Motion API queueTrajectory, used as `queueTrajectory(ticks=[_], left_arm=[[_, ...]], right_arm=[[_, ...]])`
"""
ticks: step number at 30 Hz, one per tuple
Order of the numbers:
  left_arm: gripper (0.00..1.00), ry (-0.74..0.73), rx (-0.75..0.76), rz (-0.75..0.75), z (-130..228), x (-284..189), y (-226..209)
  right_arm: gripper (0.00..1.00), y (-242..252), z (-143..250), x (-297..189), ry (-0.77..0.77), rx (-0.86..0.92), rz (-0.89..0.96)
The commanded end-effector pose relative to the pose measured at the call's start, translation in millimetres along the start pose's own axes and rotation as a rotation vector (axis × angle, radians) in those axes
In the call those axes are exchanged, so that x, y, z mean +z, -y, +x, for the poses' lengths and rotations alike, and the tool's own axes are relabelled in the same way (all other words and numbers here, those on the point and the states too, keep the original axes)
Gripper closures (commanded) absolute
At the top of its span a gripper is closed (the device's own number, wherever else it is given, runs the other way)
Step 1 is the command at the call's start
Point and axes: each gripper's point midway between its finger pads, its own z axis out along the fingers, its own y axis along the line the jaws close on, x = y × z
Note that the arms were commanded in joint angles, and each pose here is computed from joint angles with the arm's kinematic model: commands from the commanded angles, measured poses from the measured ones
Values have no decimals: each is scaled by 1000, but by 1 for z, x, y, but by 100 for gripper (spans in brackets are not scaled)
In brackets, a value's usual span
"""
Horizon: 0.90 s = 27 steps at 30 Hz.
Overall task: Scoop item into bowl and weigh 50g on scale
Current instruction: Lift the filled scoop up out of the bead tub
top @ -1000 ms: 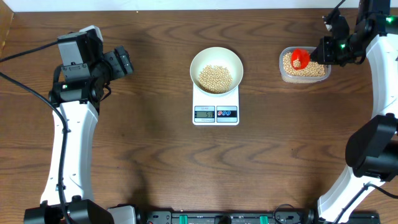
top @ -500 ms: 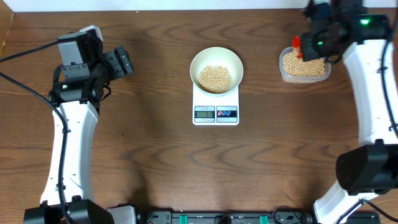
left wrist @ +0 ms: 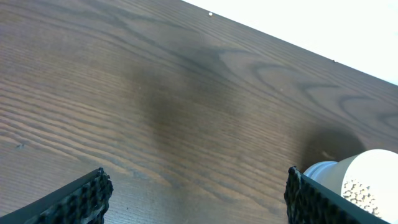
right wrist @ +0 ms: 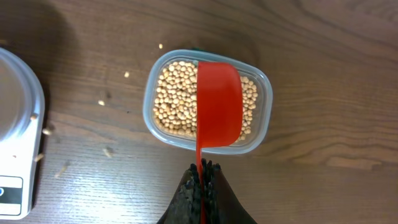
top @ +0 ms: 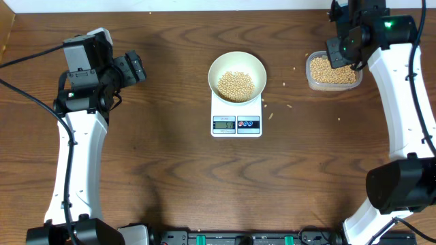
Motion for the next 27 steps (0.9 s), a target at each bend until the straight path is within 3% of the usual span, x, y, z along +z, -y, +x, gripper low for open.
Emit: queueTrajectory(ticks=[1, 27], left_arm=[[9, 10, 13, -9, -4, -2, -1], [9, 11, 13, -9, -4, -2, -1]], right_arm=[[99, 8, -1, -4, 11, 32, 3], [99, -3, -3, -4, 23, 72, -83]])
